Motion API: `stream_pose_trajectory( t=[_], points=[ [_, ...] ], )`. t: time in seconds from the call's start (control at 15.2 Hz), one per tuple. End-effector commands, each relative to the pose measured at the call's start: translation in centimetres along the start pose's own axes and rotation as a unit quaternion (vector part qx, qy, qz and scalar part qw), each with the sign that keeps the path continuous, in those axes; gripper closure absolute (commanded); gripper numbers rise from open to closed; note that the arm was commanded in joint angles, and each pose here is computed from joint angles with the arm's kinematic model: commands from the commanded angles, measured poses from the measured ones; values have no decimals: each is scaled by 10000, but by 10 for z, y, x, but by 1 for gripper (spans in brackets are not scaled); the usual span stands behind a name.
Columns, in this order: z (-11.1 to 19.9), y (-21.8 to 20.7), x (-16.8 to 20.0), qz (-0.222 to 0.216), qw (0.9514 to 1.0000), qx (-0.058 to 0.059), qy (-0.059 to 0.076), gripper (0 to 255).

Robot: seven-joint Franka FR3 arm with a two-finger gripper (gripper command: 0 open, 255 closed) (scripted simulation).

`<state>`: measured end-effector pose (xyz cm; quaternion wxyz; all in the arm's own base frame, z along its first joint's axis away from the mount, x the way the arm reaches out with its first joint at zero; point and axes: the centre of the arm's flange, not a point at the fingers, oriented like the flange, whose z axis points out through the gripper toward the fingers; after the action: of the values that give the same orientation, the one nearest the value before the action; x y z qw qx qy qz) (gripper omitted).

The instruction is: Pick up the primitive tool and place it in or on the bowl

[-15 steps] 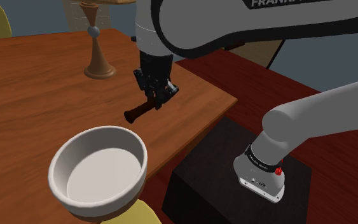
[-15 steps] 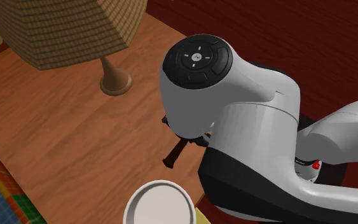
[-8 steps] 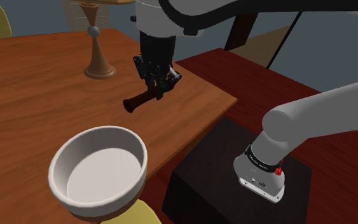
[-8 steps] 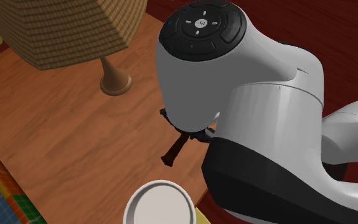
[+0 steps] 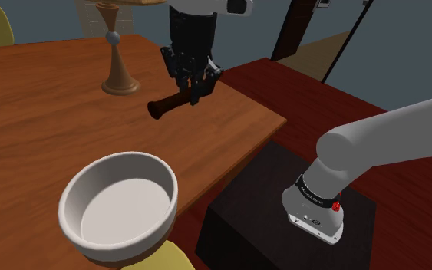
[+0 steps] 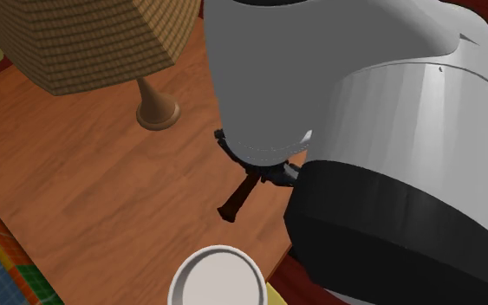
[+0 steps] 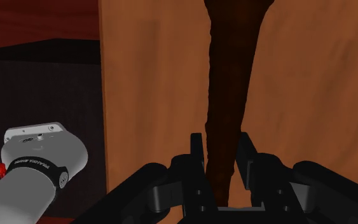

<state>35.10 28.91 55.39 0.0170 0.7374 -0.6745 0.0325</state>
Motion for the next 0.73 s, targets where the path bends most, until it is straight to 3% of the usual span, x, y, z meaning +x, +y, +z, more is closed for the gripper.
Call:
stream_pose_trajectory(
  t=[0.0,0.2,0.66],
  points=[
    [-11,0,0,0,10000,-1,1,255],
    [-24,-1,1,0,10000,-1,1,255],
    [-33,17,-89,0,10000,-1,1,255]
  ],
)
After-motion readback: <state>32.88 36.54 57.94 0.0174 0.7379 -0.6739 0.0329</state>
